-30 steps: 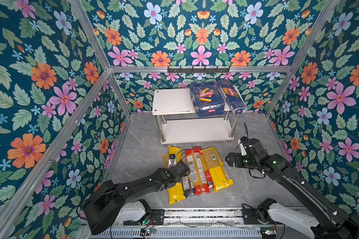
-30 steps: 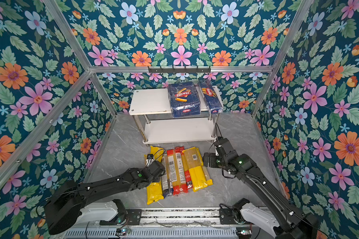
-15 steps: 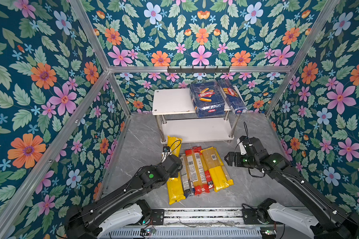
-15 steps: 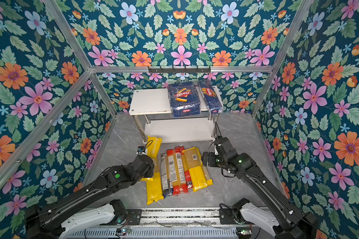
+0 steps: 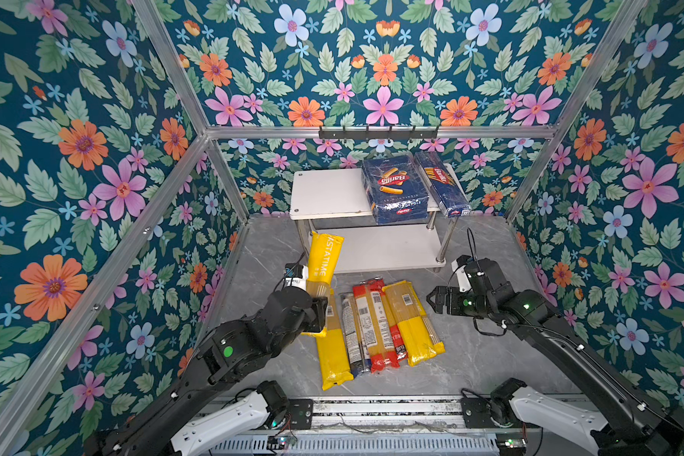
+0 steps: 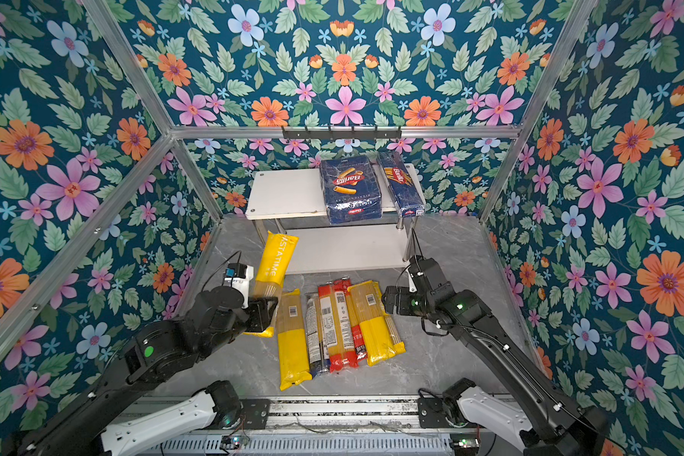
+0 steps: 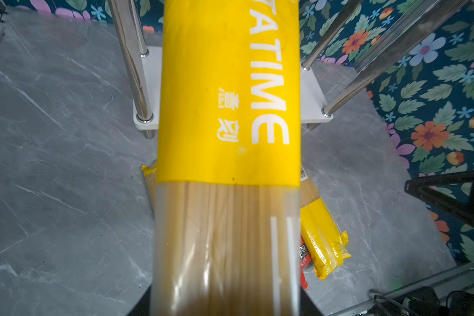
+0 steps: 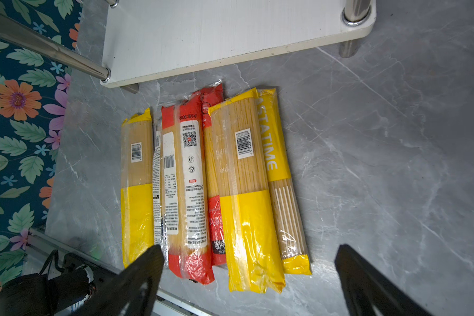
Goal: Arrange pasta packages on shelves
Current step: Place the pasta bag on the shelf.
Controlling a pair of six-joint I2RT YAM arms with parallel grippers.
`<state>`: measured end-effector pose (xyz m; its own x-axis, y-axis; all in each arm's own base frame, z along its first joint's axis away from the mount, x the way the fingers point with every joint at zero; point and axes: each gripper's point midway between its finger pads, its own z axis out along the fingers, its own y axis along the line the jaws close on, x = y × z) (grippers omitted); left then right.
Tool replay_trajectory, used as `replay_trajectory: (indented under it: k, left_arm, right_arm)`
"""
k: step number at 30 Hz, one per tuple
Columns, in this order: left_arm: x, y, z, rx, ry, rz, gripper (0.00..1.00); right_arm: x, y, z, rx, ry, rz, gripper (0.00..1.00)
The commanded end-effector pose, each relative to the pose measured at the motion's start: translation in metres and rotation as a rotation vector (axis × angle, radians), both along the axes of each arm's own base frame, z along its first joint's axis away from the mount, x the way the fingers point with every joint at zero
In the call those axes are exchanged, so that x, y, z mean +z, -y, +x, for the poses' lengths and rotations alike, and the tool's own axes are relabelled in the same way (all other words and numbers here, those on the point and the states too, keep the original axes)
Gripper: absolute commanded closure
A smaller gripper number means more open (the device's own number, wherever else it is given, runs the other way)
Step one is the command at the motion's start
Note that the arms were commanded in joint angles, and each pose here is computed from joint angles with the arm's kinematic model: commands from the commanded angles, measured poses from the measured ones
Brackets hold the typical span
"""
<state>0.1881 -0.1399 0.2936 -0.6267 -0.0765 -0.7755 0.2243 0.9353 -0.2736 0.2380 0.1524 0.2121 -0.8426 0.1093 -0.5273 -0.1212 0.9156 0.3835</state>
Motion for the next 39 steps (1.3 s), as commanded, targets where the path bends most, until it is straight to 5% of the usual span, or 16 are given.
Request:
replay_trajectory:
  k: [1,13,22,28,39]
  left_arm:
    - [0.025,-0.004,0.012,0.032,0.088,0.019,0.87]
    - [0.104,0.008,0.036,0.042,0.267,0.023,0.89]
    - [0.166,0.015,0.079,0.184,0.465,0.157,0.86]
    - [0.192,0.037,0.121,0.176,0.51,0.176,0.84]
    - [0.226,0.0,0.214,0.216,0.509,0.12,0.85]
  right_arm:
    - [0.004,0.001,0.0,-0.001,0.012,0.002,0.01]
    - [0.017,0.007,-0.007,0.003,0.046,-0.001,0.01]
    - [0.024,0.009,-0.006,-0.003,0.079,0.003,0.01]
    - [0.027,0.01,-0.005,-0.002,0.086,-0.005,0.01]
    - [0.031,0.017,-0.004,-0.025,0.106,-0.028,0.01]
